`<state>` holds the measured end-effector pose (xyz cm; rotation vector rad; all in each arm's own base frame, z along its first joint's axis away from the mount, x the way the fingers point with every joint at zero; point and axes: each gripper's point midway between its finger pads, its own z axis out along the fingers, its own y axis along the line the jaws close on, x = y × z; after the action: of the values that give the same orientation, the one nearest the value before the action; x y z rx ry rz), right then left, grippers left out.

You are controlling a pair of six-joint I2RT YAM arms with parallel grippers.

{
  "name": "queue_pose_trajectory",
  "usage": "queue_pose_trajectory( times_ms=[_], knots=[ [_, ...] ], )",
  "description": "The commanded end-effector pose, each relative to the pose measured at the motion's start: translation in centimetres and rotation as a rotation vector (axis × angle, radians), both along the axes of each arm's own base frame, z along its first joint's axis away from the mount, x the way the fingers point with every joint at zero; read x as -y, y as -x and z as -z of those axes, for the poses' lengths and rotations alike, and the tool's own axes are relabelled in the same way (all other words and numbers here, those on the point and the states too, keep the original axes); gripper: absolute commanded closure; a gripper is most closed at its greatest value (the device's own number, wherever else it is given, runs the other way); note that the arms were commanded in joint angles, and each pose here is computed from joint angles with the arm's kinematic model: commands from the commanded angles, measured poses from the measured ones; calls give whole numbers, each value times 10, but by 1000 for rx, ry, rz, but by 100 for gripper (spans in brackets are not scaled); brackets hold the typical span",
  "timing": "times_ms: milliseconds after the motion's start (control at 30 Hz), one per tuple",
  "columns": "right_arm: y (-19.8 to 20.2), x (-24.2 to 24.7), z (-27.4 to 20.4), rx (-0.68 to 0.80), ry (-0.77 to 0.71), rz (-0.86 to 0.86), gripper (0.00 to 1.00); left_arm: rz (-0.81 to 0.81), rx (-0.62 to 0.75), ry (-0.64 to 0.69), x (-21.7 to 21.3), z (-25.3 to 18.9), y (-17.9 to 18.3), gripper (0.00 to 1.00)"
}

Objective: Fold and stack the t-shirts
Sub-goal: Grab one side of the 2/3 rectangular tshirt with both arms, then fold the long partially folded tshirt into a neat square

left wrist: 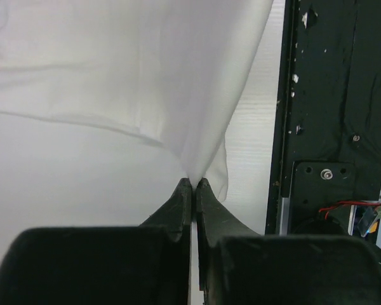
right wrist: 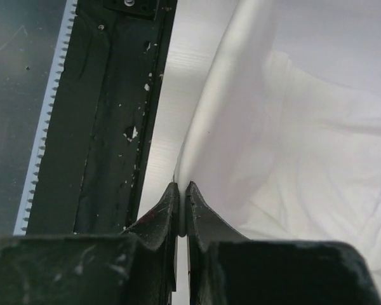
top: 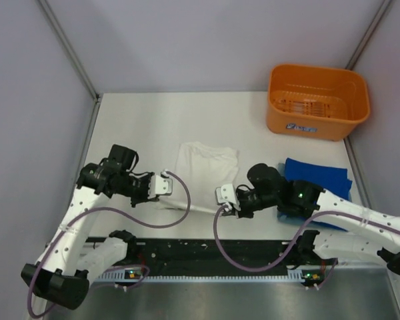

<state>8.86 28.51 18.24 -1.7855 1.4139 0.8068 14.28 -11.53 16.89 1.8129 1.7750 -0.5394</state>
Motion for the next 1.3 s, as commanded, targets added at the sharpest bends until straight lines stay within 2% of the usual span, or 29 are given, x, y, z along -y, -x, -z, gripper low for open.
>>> queue_pose_trajectory(
  times_ms=[0, 167, 300, 433, 500, 700, 867, 1067, 1133, 1200, 1267],
  knots=[
    [-27, 12, -13, -37, 10, 137, 100, -119, -91, 44, 5, -27, 5, 100],
    [-109, 32, -20, -6, -15, 420, 100, -329, 8, 25, 7, -39, -72, 100],
    [-167, 41, -20, 11, -56, 559, 100, -403, 97, 17, 11, -46, -132, 100],
    [-215, 55, 0, -15, -48, 666, 100, -456, 112, -23, 17, -43, -188, 100],
    [-236, 60, 11, -31, -41, 708, 100, -489, 49, -78, 19, -24, -212, 100],
    [-283, 67, 30, -37, -18, 763, 100, -547, -91, -167, 27, 13, -257, 100],
    [-307, 72, 56, -77, 31, 800, 100, -570, -84, -181, 32, 40, -292, 100],
    [-328, 75, 81, -102, 89, 845, 100, -579, -85, -203, 36, 66, -311, 100],
    [-339, 82, 88, -93, 113, 898, 95, -596, -56, -198, 36, 71, -321, 91],
    [-350, 86, 97, -93, 123, 931, 91, -626, -19, -188, 36, 73, -334, 78],
    [-369, 95, 102, -80, 135, 1026, 79, -681, 23, -173, 34, 70, -349, 68]
  ],
)
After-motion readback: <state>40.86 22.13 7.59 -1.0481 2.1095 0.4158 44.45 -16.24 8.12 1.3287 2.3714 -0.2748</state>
